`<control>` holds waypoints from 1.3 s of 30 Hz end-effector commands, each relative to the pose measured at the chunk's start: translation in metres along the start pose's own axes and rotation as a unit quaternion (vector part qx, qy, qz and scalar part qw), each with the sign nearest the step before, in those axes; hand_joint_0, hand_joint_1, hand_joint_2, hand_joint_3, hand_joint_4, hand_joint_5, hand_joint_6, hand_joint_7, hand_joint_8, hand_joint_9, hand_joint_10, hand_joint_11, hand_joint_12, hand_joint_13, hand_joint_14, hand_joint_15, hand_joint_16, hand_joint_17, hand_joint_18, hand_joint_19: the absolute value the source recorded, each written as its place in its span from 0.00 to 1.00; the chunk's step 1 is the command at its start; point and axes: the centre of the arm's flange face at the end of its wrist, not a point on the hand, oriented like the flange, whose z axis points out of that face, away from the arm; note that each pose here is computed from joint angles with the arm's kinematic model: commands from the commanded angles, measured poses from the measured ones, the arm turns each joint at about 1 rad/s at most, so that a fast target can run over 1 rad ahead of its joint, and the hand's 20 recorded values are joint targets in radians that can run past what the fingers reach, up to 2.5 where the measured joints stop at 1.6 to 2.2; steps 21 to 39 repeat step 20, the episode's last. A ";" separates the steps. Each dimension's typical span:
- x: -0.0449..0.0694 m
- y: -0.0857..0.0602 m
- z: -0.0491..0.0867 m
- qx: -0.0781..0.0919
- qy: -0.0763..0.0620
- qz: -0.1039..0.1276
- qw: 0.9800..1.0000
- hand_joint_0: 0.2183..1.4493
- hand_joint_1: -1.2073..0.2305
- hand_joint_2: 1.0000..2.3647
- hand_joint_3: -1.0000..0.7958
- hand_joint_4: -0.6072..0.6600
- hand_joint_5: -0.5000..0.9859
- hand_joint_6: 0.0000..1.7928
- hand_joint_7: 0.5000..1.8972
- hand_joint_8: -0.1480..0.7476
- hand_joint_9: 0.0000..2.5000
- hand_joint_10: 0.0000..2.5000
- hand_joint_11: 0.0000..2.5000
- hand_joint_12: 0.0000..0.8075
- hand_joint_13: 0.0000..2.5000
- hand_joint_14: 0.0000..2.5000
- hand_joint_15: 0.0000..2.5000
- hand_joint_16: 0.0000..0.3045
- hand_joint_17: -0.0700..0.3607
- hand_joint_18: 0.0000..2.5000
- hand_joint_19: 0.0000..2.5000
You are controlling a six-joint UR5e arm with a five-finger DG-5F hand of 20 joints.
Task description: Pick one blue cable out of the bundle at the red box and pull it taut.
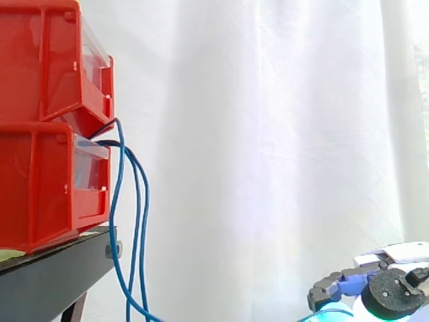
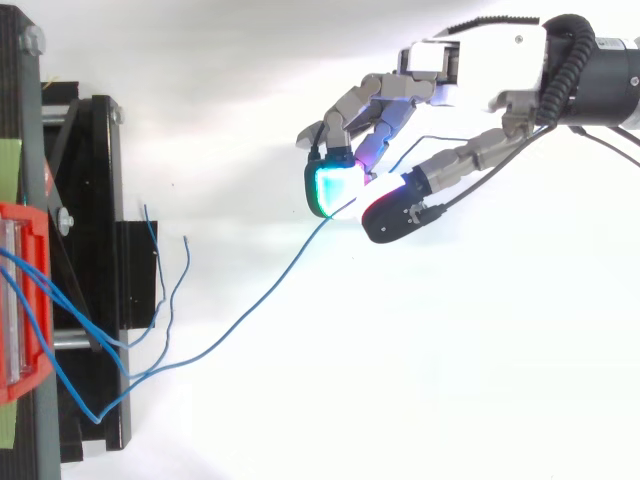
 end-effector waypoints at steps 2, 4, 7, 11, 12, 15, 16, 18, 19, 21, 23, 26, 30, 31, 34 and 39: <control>0.000 0.000 0.000 0.000 0.000 0.000 1.000 0.34 0.29 0.01 0.52 0.49 0.24 0.51 0.38 0.57 0.37 0.00 0.42 0.45 0.17 0.00 0.05 0.16 0.41 0.18 0.06; 0.000 -0.001 0.000 0.001 0.000 0.000 1.000 0.34 0.29 0.01 0.52 0.50 0.24 0.51 0.38 0.57 0.37 0.00 0.41 0.45 0.17 0.00 0.05 0.16 0.42 0.18 0.07; 0.000 0.000 0.000 0.000 0.000 0.000 1.000 0.34 0.29 0.01 0.52 0.50 0.24 0.51 0.38 0.57 0.37 0.00 0.41 0.45 0.17 0.00 0.05 0.16 0.42 0.18 0.07; 0.000 0.000 0.000 0.000 0.000 0.000 1.000 0.34 0.29 0.01 0.52 0.49 0.24 0.51 0.38 0.57 0.37 0.00 0.41 0.45 0.17 0.00 0.05 0.16 0.42 0.18 0.06; 0.000 0.000 0.000 0.000 0.000 0.000 1.000 0.34 0.29 0.01 0.52 0.49 0.24 0.51 0.38 0.57 0.36 0.00 0.41 0.45 0.17 0.00 0.05 0.16 0.42 0.18 0.06; 0.000 0.000 0.000 0.000 0.000 0.000 1.000 0.34 0.29 0.01 0.52 0.49 0.24 0.51 0.38 0.57 0.36 0.00 0.40 0.45 0.17 0.00 0.05 0.16 0.42 0.18 0.06; 0.000 0.000 0.000 0.000 0.000 0.000 1.000 0.34 0.29 0.01 0.52 0.49 0.24 0.51 0.38 0.57 0.36 0.00 0.40 0.45 0.17 0.00 0.05 0.16 0.42 0.18 0.06; 0.000 0.000 0.000 0.001 0.000 0.000 1.000 0.34 0.29 0.01 0.52 0.49 0.24 0.51 0.38 0.57 0.36 0.00 0.40 0.45 0.17 0.00 0.05 0.16 0.42 0.18 0.07; 0.000 0.000 0.000 0.000 0.000 0.000 1.000 0.34 0.29 0.01 0.51 0.49 0.24 0.51 0.38 0.57 0.36 0.00 0.40 0.45 0.17 0.00 0.05 0.16 0.42 0.18 0.07; 0.000 -0.001 0.000 0.001 0.000 0.000 1.000 0.34 0.29 0.01 0.51 0.49 0.24 0.51 0.38 0.57 0.36 0.00 0.40 0.45 0.17 0.00 0.05 0.16 0.42 0.18 0.07; 0.000 -0.001 0.000 0.001 0.000 0.000 1.000 0.34 0.29 0.01 0.51 0.49 0.24 0.51 0.38 0.57 0.36 0.00 0.40 0.45 0.17 0.00 0.05 0.16 0.42 0.18 0.07; 0.000 -0.001 0.000 0.001 0.000 0.000 1.000 0.34 0.29 0.01 0.51 0.49 0.24 0.51 0.38 0.57 0.36 0.00 0.40 0.45 0.17 0.00 0.05 0.16 0.42 0.18 0.07; 0.000 -0.001 0.000 0.001 0.000 0.000 1.000 0.34 0.29 0.01 0.51 0.49 0.24 0.51 0.38 0.57 0.36 0.00 0.40 0.45 0.17 0.00 0.05 0.16 0.42 0.18 0.07; 0.000 -0.001 0.000 0.001 0.000 0.000 1.000 0.34 0.29 0.01 0.51 0.49 0.24 0.51 0.38 0.57 0.36 0.00 0.40 0.45 0.17 0.00 0.05 0.16 0.42 0.18 0.07; 0.000 -0.001 0.000 0.001 0.000 0.000 1.000 0.34 0.29 0.01 0.51 0.49 0.24 0.51 0.38 0.57 0.36 0.00 0.40 0.45 0.17 0.00 0.05 0.16 0.42 0.18 0.07; 0.000 -0.001 0.000 0.001 0.000 0.000 1.000 0.34 0.29 0.01 0.51 0.49 0.24 0.51 0.38 0.57 0.36 0.00 0.40 0.45 0.17 0.00 0.05 0.16 0.42 0.18 0.07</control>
